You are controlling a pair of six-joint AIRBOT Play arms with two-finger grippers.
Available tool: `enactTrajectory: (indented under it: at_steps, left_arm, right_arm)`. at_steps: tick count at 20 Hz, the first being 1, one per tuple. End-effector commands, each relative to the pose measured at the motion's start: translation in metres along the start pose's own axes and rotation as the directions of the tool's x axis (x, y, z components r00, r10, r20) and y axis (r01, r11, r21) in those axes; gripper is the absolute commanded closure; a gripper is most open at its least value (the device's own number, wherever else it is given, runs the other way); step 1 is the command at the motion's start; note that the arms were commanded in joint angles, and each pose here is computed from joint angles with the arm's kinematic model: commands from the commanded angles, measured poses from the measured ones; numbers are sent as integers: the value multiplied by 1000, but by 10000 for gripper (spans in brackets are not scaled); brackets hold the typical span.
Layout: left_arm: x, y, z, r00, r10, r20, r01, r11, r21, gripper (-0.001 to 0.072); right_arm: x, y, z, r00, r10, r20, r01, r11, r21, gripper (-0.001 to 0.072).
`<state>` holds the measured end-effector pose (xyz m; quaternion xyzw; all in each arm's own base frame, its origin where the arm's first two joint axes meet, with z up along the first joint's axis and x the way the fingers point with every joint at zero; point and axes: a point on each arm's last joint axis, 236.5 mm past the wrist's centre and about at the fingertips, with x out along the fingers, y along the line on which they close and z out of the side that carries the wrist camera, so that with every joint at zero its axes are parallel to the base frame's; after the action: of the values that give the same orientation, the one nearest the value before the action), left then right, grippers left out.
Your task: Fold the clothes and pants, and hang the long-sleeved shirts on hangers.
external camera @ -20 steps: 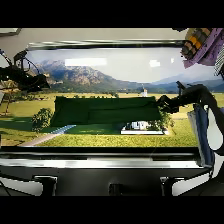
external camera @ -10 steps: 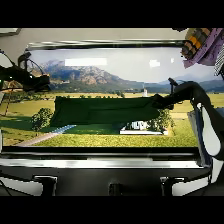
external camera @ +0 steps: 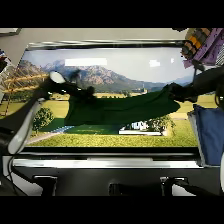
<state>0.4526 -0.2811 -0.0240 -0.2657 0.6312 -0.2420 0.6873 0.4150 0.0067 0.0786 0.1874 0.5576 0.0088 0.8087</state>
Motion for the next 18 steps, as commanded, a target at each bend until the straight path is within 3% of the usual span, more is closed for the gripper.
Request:
enactTrajectory:
  at_steps: [1,6,13,18]
  left_arm:
    - [78,-71,-27,986,-166,5,166,985,-48,695]
    - [148,-123,-74,966,-260,-14,257,959,-118,696]
    - [195,-121,-102,969,-246,-27,237,954,-185,696]
    - [202,-148,-99,956,-293,-29,286,947,-146,696]
  right_arm:
    - [-45,-2,-6,997,-48,66,45,998,46,680]
    - [-70,3,-17,995,-44,85,39,998,56,681]
    - [-87,17,1,986,-5,167,-10,996,89,681]
    - [-100,31,8,979,44,197,-62,994,88,681]
